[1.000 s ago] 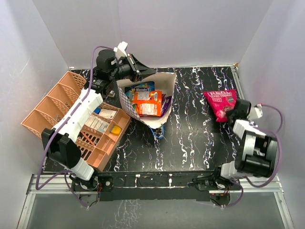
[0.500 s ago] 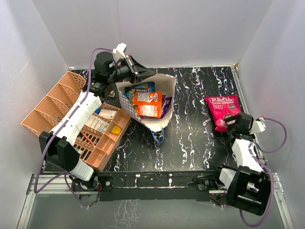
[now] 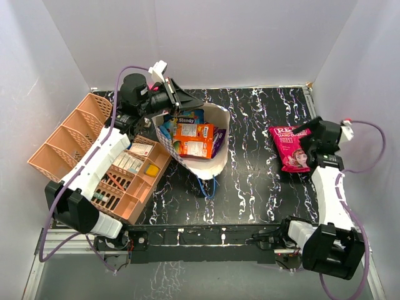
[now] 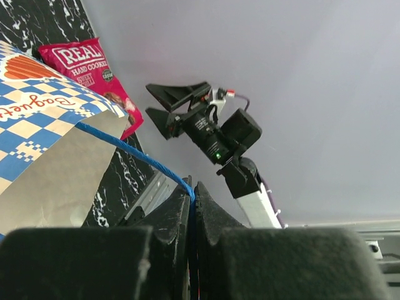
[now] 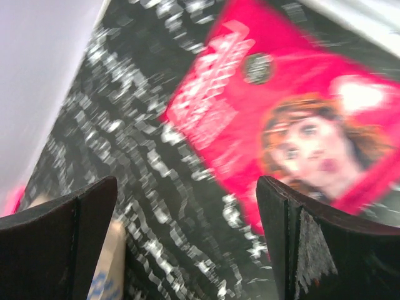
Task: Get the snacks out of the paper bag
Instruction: Place the snack at the center of the board, then pick up the snack from the paper bag.
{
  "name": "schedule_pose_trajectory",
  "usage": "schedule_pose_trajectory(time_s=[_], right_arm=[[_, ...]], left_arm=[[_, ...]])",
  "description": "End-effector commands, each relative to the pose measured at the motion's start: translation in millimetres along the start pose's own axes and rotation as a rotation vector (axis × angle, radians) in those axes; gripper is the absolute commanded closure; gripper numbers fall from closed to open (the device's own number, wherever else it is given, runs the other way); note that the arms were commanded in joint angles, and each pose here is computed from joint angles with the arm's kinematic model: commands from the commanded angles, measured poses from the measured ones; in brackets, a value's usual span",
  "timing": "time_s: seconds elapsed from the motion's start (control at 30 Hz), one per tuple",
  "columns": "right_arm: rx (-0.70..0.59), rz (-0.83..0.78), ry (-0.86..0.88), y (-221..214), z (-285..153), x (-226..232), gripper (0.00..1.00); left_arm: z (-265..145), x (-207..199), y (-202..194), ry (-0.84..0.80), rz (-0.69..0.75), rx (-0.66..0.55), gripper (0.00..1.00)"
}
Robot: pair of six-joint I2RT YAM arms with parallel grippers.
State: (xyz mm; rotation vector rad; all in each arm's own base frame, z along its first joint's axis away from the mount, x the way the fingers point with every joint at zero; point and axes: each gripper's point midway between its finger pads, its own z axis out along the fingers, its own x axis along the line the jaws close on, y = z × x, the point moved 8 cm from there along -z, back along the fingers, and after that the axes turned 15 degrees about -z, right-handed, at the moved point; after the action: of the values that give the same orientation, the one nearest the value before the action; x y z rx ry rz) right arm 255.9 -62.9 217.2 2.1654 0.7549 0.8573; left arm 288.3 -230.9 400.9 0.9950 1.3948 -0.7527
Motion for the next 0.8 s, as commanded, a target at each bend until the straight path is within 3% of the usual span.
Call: schedule_pose_trajectory(time_s=[0.0,0.17,0.3,0.43,0.57,0.77], right_arm=[[-0.024,-0.168,0.438,10,-32,81,0.02],[-0.037,-0.457,0.871,-34,-109,184,0.02],[-0.129,-0.503,1.048,-59,-176,217,0.02],[-0.177,-0.491,1.161,-69,-216,230,0.02],[-0.170,-0.553,1.265,-89,-232,242,0.03],[-0.082,-0.613,1.178,-130,-207,243,0.12]], left_arm=[[-19,-22,-21,-0.101,0.088,0.040,1.00],[-17,-17,-21,-0.081,0.082,0.034,1.00],[-24,-22,-25,-0.092,0.094,0.017,1.00],[-24,-19,-25,-0.080,0.089,0.009,1.00],[-25,-20,-25,-0.082,0.089,0.009,1.00],[-25,-24,-24,-0.083,0.094,0.007,1.00]])
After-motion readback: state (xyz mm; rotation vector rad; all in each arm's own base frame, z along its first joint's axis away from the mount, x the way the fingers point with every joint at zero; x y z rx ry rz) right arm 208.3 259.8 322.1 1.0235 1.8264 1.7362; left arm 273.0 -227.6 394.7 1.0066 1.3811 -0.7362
